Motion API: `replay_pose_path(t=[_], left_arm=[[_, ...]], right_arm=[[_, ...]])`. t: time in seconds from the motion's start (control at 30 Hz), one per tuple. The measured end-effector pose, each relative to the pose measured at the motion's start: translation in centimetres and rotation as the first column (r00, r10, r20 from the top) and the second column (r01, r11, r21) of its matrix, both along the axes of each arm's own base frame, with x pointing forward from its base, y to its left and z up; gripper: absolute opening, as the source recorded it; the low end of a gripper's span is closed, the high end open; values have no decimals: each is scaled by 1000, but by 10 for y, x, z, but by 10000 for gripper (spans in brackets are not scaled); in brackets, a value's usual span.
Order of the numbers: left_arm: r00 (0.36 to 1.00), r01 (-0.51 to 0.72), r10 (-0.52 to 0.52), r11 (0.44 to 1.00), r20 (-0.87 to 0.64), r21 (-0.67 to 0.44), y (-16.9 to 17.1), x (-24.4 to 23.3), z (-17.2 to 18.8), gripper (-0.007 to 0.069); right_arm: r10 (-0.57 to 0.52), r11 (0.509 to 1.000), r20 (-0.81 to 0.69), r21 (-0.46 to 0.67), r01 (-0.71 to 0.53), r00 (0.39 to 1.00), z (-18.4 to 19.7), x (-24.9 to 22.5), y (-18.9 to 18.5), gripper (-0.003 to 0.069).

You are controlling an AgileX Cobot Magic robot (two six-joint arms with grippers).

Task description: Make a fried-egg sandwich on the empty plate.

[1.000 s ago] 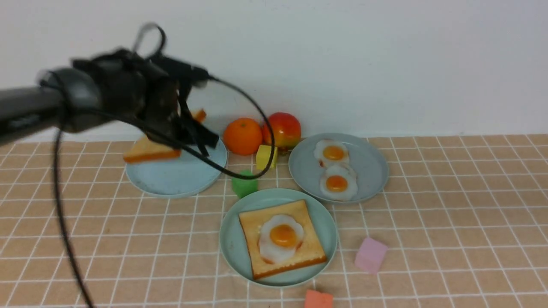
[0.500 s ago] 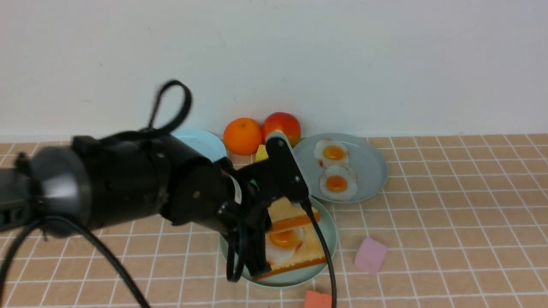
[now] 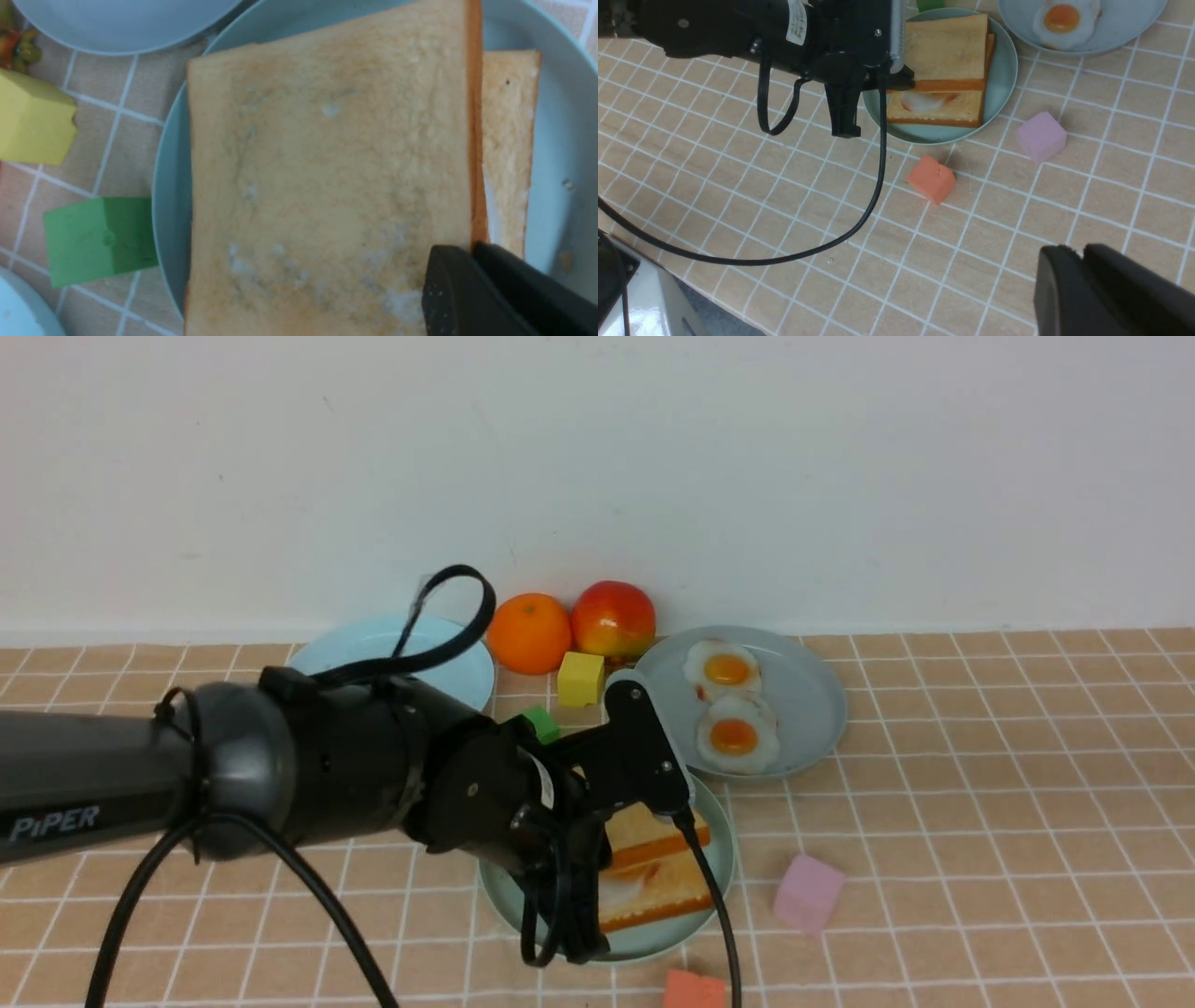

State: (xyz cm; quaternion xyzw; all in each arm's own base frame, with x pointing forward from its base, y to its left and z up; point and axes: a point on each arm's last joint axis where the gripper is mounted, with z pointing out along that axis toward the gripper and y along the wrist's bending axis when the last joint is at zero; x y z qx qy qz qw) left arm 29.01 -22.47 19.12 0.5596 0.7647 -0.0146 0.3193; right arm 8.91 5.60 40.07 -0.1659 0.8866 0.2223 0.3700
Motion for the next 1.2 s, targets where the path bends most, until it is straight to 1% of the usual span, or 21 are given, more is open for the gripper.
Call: replay_pose_path(t=[0.1, 0.23, 0.43, 0.57, 0.63, 0.8, 0.9, 0.93, 1.03, 1.1, 1.13, 1.17, 1.2], left_arm=[[1000, -3, 3, 1000, -4, -5, 0, 0, 0, 24], [1000, -2, 2, 1000, -3, -4, 0, 0, 0, 68], [1000, -5, 5, 1000, -15, -3, 0, -1, -1, 214], [999, -23, 22, 1000, -46, -14, 1, -4, 1, 285], [998, -29, 28, 999, -52, -23, 1, -5, 5, 303], [997, -40, 37, 998, -66, -42, 4, -10, 16, 311], [997, -53, 48, 996, -66, -76, 5, -14, 28, 305], [997, -62, 56, 993, -61, -104, 6, -17, 37, 293], [990, -118, 99, 971, -102, -206, 11, -30, 65, 189], [979, -179, 140, 937, -149, -300, 17, -43, 90, 98], [973, -203, 153, 922, -171, -330, 19, -48, 98, 64], [971, -222, 165, 893, -175, -392, 27, -61, 120, 1], [969, -228, 168, 891, -182, -393, 27, -61, 120, -5]], right_arm=[[0, 1000, 1, 0, 0, 1000, 0, 0, 0, 85], [-1, 1000, 2, 1, 1, 1000, 0, 0, 0, 85], [-1, 1000, 2, 1, 1, 1000, 0, 0, 0, 92], [0, 1000, 3, 4, 0, 1000, 0, 0, 0, 97], [0, 1000, 3, 4, 0, 1000, 0, 0, 0, 98], [0, 1000, 3, 5, 0, 1000, 0, 0, 0, 103], [-2, 1000, 4, 1, 2, 1000, 0, 0, 0, 106], [-3, 1000, 5, -2, 3, 1000, 0, 0, 0, 108], [-6, 1000, 6, -7, 6, 1000, 0, 1, -1, 111], [-8, 1000, 7, -12, 8, 1000, 0, 1, -1, 113], [-8, 1000, 8, -14, 8, 1000, 0, 1, -1, 114], [-11, 1000, 9, -19, 11, 1000, 0, 1, -2, 116], [-11, 1000, 10, -20, 11, 1000, 0, 1, -2, 116]])
